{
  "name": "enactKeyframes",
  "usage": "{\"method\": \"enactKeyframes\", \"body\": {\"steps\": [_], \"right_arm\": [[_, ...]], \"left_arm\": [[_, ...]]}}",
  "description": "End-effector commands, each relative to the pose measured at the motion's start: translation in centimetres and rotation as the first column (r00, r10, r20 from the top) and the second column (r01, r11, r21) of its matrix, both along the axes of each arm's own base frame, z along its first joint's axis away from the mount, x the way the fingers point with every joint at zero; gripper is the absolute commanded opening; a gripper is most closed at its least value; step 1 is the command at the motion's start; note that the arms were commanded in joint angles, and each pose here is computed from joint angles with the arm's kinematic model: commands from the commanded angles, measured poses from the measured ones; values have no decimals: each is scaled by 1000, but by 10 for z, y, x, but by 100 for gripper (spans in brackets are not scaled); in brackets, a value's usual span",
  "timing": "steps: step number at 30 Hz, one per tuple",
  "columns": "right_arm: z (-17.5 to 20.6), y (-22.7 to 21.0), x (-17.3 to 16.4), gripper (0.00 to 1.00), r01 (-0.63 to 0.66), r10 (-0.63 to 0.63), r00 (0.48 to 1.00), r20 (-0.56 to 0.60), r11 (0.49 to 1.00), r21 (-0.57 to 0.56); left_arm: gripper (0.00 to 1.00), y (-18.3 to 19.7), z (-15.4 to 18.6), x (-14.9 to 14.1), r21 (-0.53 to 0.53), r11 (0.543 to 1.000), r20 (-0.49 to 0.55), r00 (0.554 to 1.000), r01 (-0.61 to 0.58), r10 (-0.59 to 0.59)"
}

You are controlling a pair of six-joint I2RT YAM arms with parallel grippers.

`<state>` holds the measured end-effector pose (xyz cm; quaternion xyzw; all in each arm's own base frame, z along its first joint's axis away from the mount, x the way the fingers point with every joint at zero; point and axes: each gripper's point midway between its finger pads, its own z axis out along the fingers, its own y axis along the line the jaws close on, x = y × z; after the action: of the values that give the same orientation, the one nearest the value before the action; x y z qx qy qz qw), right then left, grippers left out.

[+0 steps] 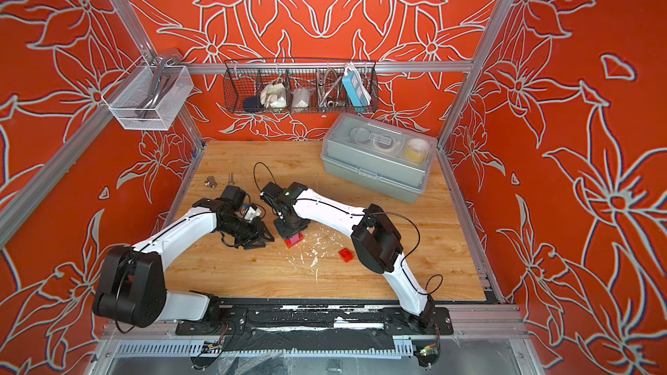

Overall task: Assemble the number 1 with lego
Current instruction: Assemble the lego brick with the lego brick.

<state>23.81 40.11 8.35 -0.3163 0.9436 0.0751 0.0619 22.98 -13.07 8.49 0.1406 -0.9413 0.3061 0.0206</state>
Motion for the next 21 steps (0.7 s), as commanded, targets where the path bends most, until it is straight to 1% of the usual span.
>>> {"method": "enactKeyframes", "body": {"steps": [1,4,5,8,10,12,13,14,15,16,18,19,20,21], "right_arm": [[-56,-18,-17,21,40,-53,994,-100,991,-129],[-56,-20,-14,21,98,-113,989,-96,984,-152],[-56,-26,-15,21,120,-138,986,-95,976,-180],[-54,-35,-11,21,214,-231,971,-59,953,-213],[-54,-37,-9,21,270,-287,956,-55,940,-207],[-58,-36,-10,22,317,-336,939,-77,928,-195],[-59,-37,-11,22,331,-352,932,-81,922,-198],[-59,-29,-7,23,343,-359,930,-80,925,-163],[-59,-27,-7,24,347,-363,928,-86,925,-158],[-58,-25,-7,26,348,-363,928,-86,925,-153],[-49,-22,-5,36,344,-356,932,-70,929,-135],[-41,-21,-2,49,339,-348,936,-55,933,-124],[-31,-18,-1,57,329,-334,942,-41,939,-104],[-21,-17,0,62,320,-324,945,-33,943,-92]], "left_arm": [[39,-1,-1,-6,-18,1000,-10,1000,11,-11],[40,-2,0,-7,-25,1000,-13,1000,13,-14],[40,-2,0,-6,-26,1000,-10,1000,14,-14],[39,-2,2,-5,-28,1000,3,1000,12,-12],[40,-2,3,-5,-28,1000,8,1000,13,-12],[39,-2,4,-6,-29,1000,7,1000,12,-12],[39,-2,4,-6,-27,1000,10,1000,13,-13],[39,-2,4,-6,-26,1000,11,1000,12,-12],[40,-2,5,-6,-26,1000,14,1000,12,-12],[40,-2,5,-6,-25,1000,16,1000,12,-12],[40,-1,4,-6,-25,1000,15,1000,14,-13],[40,-1,5,-6,-25,1000,17,1000,12,-12],[39,-1,4,-6,-24,1000,17,1000,10,-10],[39,-1,4,-6,-24,1000,19,1000,9,-9]]}}
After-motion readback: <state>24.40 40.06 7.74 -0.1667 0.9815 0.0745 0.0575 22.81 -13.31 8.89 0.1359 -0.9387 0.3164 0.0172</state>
